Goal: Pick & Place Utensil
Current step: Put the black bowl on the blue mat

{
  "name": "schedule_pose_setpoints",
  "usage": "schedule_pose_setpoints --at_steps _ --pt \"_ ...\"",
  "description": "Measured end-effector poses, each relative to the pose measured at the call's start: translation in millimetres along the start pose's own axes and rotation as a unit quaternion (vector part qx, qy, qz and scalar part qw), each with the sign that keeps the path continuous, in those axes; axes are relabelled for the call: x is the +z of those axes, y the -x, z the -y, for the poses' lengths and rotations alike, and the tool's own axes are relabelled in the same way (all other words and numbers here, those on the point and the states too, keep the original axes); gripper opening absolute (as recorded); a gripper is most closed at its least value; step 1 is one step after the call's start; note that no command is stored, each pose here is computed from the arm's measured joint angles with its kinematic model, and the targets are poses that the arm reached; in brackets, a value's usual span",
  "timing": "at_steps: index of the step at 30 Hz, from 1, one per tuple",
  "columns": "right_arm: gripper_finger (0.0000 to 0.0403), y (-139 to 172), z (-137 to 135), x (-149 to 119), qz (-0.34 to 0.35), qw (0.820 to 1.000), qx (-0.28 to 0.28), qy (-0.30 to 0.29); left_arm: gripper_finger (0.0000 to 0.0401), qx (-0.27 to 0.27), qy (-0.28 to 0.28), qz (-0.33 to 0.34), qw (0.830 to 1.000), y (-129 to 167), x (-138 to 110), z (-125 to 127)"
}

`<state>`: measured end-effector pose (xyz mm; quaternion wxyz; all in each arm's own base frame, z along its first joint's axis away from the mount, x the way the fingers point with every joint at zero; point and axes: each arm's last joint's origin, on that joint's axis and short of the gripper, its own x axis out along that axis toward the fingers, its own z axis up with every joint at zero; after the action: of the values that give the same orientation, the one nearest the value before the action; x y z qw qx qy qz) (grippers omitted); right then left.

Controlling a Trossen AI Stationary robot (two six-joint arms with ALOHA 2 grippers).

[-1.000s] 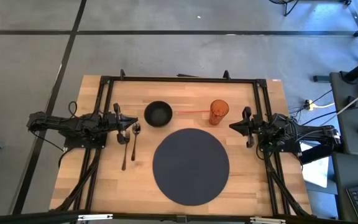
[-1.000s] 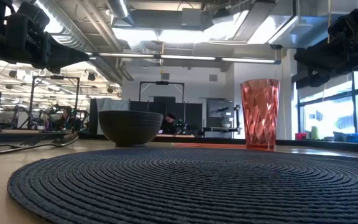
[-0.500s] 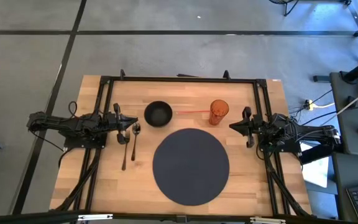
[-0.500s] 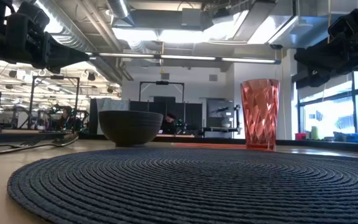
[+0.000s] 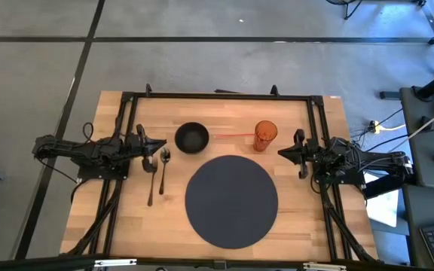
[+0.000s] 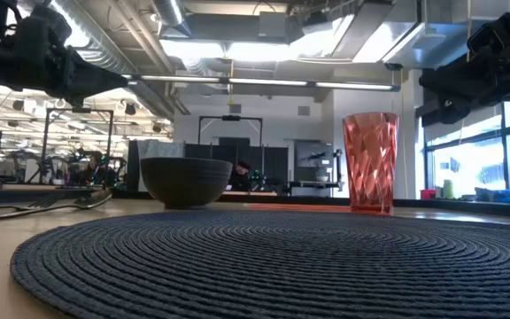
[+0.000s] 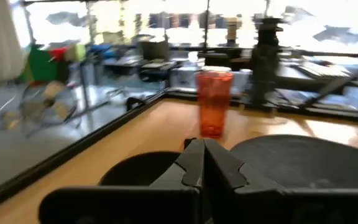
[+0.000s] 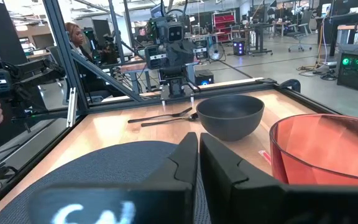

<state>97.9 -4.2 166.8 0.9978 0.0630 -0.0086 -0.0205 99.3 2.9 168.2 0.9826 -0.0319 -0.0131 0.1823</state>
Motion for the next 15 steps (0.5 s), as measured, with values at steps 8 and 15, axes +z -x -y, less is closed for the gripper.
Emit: schedule_pose_setpoints --at_steps 8,15 --pt "0.0019 0.0 0.0 0.0 0.000 1.000 0.000 0.000 0.0001 0.030 0.006 0.011 0.999 -0.9 2.2 -1.1" --pt "0.0020 0.0 -0.1 0.6 0.003 1.000 0.000 0.000 0.0001 -0.005 0.037 0.031 0.999 -0.8 6.8 0.9"
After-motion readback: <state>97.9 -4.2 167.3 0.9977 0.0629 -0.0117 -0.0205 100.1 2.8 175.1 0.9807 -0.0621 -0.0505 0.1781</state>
